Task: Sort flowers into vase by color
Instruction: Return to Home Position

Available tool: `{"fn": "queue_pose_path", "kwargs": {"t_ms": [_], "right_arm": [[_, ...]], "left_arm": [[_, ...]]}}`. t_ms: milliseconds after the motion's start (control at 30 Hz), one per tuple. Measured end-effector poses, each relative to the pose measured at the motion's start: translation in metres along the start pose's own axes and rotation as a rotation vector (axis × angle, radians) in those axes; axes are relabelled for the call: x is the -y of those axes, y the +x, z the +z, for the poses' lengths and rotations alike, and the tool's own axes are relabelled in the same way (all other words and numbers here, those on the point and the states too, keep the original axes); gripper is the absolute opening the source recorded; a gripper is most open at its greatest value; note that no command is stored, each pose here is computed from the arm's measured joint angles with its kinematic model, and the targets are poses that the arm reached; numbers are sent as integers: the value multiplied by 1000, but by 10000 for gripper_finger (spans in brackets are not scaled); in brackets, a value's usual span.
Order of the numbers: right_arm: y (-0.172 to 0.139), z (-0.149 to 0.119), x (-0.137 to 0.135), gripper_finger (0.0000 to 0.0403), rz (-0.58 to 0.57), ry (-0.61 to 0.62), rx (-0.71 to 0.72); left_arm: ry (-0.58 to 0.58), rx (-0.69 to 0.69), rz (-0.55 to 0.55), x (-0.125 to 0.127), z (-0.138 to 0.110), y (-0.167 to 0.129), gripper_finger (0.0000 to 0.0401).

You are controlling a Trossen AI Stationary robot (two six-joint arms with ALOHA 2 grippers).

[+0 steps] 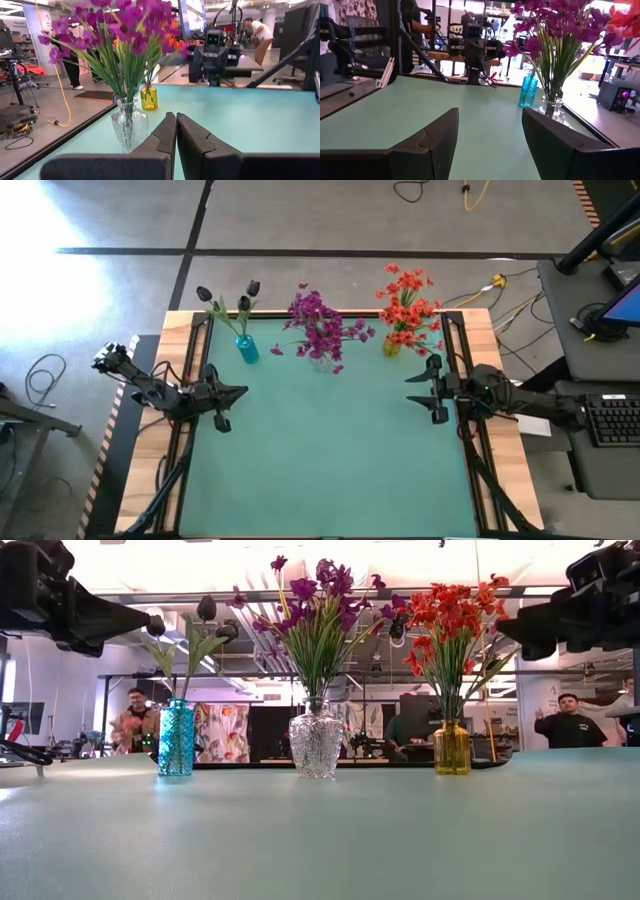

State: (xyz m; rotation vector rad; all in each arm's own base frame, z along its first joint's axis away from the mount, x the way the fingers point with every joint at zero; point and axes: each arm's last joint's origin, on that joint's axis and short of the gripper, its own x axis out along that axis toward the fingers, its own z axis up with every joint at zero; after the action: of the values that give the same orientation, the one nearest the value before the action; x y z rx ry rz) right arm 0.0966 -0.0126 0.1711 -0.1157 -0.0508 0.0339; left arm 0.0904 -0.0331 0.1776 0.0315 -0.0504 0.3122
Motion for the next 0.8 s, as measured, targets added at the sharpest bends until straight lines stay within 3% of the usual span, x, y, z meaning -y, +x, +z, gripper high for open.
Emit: {"fn": "queue_pose_path", "kwargs": {"t_ms": [800], "right_arm": [[2,-2,0,212,2,7,-29]], "left_arm": [[44,-35,-3,3,-4,2,0]]}}
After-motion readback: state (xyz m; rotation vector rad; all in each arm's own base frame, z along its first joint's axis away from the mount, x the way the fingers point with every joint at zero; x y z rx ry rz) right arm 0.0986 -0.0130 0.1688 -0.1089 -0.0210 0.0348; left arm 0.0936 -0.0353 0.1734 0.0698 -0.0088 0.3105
